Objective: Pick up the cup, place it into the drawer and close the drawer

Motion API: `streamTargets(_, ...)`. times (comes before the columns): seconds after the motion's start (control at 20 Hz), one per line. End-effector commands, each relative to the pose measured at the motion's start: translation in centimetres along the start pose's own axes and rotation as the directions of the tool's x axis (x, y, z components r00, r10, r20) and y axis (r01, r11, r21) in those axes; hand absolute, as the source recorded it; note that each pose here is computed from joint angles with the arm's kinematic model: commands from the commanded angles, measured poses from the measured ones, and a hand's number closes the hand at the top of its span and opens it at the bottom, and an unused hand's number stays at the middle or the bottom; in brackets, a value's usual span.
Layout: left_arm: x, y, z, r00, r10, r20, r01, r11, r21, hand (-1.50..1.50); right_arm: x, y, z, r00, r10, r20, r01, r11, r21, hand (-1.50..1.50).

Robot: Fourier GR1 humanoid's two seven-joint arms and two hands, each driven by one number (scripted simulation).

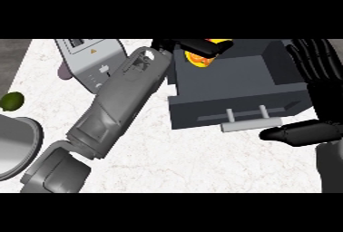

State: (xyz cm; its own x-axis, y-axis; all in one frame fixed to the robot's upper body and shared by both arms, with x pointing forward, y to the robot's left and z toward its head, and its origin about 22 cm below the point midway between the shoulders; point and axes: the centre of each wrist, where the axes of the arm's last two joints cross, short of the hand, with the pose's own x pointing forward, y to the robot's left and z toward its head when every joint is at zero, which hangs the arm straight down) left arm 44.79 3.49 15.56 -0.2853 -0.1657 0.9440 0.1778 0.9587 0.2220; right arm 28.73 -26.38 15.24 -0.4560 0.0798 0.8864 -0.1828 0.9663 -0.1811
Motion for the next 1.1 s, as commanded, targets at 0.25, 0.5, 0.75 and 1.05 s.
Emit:
streamTargets(0.25,-3.6,-0.1,1.5,0.988,-0.101,-0.117,0.090,0.991,-0.095,1.50,0.9,1.7,-2.2,0.997,-0.030,0.066,0.024,0.996,0.083,-1.50)
streamTargets(0.5,-4.3,0.0,2.0,0.996,0.018,-0.082,-0.023,0.997,-0.067,-1.50,0.8,3.0,-1.9,0.994,-0.088,0.068,0.075,0.982,0.171,-1.50)
streamTargets(0.75,-3.4,-0.2,1.9,0.986,0.168,0.000,-0.168,0.984,-0.052,-1.50,0.1,4.8,-2.8,0.981,-0.191,0.041,0.161,0.909,0.384,1.50)
streamTargets(1.05,-2.1,-0.2,1.4,0.954,0.278,0.116,-0.280,0.960,0.005,-1.50,0.2,5.5,-1.6,0.992,-0.103,-0.074,0.127,0.774,0.620,1.50)
